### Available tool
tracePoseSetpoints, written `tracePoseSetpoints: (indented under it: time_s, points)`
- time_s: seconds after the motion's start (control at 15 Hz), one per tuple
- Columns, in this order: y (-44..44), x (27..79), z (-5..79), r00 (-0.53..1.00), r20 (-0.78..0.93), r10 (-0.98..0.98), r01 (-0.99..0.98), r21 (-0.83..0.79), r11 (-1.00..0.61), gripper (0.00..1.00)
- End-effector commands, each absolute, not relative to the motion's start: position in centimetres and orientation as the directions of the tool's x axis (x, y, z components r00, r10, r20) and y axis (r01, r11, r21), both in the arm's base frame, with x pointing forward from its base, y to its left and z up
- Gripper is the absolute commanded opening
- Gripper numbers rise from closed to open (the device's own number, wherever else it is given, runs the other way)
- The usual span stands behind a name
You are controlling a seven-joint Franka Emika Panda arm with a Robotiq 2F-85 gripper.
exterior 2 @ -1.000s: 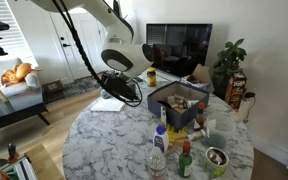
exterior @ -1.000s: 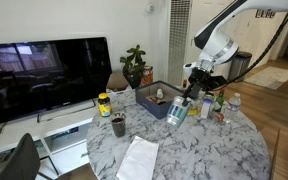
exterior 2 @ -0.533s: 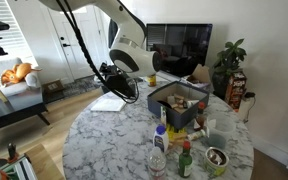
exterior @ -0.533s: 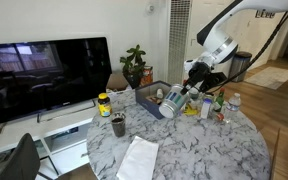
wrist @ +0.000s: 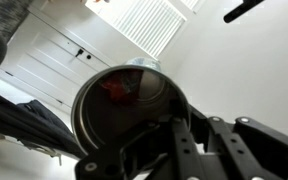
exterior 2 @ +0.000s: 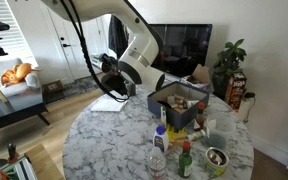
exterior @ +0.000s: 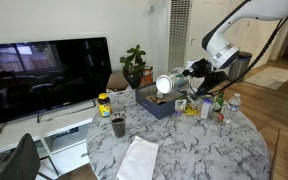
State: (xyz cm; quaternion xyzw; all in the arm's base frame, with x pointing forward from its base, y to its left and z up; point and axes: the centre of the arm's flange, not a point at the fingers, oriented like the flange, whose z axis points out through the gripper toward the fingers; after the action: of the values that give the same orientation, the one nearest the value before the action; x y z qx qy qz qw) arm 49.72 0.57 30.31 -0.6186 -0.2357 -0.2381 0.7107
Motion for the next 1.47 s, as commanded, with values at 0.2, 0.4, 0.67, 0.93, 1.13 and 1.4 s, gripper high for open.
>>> tracePoseSetpoints:
  time_s: [0.2,0.4,0.67,0.93,1.13,1.4]
  points:
    - [-0.1,50.3,28.9,0.755,0.551,-0.355,0.646,-0.717,0.261,0.02]
    - [-0.6,50.6,28.8,0.729,0.513,-0.453,0.665,-0.688,0.291,0.02]
    - [-1.2,50.5,28.9,0.717,0.525,-0.457,0.676,-0.683,0.277,0.02]
    - [-1.0,49.4,30.7,0.71,0.628,-0.319,0.694,-0.701,0.163,0.02]
    - [-0.1,48.3,33.0,0.708,0.676,-0.203,0.703,-0.703,0.11,0.02]
    - [2.1,47.7,35.0,0.689,0.724,-0.033,0.725,-0.689,0.025,0.02]
